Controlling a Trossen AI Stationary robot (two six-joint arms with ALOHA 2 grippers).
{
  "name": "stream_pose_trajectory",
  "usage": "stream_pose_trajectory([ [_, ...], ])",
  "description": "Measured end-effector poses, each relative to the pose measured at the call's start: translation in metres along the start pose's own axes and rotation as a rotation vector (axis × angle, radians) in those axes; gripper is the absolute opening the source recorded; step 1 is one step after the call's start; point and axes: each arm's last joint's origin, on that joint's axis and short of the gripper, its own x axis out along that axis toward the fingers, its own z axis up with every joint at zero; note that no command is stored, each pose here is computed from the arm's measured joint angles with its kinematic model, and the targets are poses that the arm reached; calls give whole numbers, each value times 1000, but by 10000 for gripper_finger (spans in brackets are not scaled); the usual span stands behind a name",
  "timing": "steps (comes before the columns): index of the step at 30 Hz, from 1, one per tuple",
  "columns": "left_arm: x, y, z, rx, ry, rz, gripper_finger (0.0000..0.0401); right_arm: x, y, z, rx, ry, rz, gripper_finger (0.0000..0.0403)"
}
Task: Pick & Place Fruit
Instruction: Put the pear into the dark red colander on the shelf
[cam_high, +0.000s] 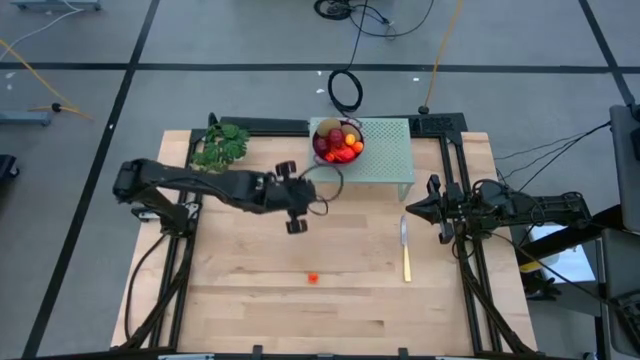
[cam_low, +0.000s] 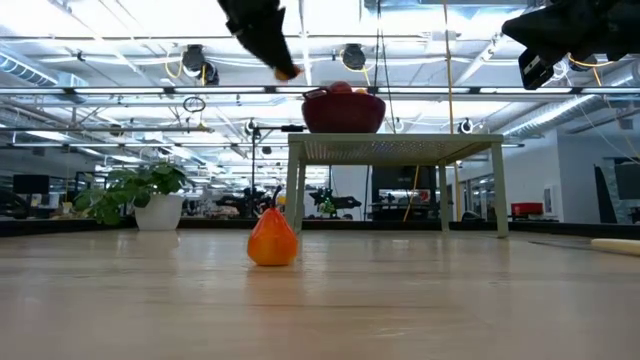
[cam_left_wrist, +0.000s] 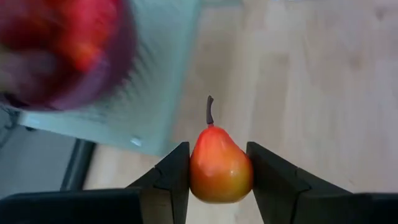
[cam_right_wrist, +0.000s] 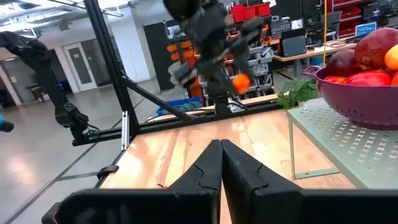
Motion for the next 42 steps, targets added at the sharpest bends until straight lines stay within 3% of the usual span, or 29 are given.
stream_pose_trajectory([
  [14,-7,46,30,-2,-304,139,140,0,0,0,0,-1,0,0],
  [19,-6,64,39,-60,-405,186,140,0,0,0,0,0,0,0],
  [25,12,73,48,-108,-480,203,140,0,0,0,0,-1,0,0],
  [33,40,68,60,-49,-440,219,140,0,0,0,0,4,-1,0],
  [42,70,62,62,103,-267,275,140,0,0,-1,0,12,-3,0],
])
